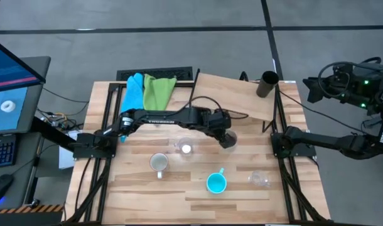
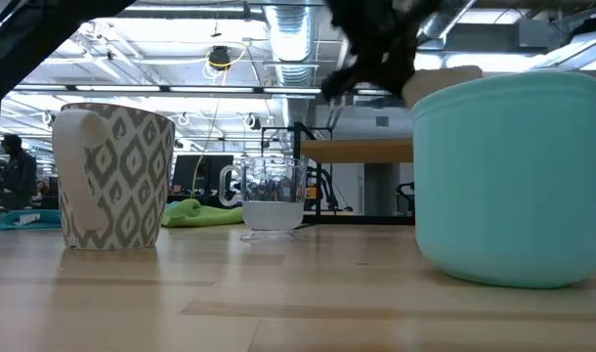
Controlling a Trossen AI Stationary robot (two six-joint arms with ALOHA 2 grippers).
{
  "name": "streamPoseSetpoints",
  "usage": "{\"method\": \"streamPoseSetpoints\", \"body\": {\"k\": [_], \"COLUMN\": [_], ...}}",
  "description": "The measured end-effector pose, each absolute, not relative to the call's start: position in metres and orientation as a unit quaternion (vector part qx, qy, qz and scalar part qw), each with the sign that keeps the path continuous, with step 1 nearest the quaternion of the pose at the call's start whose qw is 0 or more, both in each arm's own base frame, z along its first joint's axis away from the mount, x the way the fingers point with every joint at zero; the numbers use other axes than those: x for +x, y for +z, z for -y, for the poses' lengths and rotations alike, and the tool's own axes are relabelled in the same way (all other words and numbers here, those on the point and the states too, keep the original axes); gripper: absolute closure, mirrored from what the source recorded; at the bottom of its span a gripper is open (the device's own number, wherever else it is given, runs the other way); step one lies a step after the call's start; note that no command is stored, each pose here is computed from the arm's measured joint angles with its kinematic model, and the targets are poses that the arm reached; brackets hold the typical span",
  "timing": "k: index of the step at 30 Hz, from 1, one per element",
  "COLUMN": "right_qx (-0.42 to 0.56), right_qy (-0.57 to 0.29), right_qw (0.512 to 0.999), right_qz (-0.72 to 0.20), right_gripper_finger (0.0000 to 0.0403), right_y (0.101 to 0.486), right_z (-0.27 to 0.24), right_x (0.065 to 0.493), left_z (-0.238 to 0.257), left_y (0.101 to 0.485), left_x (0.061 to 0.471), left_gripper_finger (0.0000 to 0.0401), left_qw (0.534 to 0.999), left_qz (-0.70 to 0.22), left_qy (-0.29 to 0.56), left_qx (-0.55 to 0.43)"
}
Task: Stack small to large cups/mugs on shelf
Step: Put the white cup on the shelf
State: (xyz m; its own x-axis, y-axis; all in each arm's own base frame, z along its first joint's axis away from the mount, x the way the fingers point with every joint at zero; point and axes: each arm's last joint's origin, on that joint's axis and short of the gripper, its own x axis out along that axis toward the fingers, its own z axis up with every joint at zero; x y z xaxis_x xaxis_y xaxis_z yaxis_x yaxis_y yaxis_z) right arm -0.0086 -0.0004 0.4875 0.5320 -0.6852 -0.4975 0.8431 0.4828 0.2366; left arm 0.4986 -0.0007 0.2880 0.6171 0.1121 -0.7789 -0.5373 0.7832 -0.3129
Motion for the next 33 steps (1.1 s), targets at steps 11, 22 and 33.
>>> {"method": "streamPoseSetpoints", "body": {"k": [11, 22, 33], "right_qx": [0.228, 0.242, 0.254], "right_qy": [-0.452, -0.454, -0.457], "right_qw": [0.845, 0.841, 0.838], "right_qz": [-0.172, -0.165, -0.158], "right_gripper_finger": [0.0244, 0.0244, 0.0244], "right_y": [0.487, 0.487, 0.487], "right_z": [0.0, 0.0, 0.001], "right_x": [-0.009, -0.009, -0.008], "left_z": [0.047, 0.089, 0.092], "left_y": [0.386, 0.392, 0.392], "left_x": [0.455, 0.424, 0.421], "left_gripper_finger": [0.04, 0.0401, 0.0401], "left_qw": [0.926, 0.845, 0.808], "left_qz": [-0.235, -0.188, -0.189], "left_qy": [0.266, 0.486, 0.526], "left_qx": [-0.126, 0.116, 0.187]}}
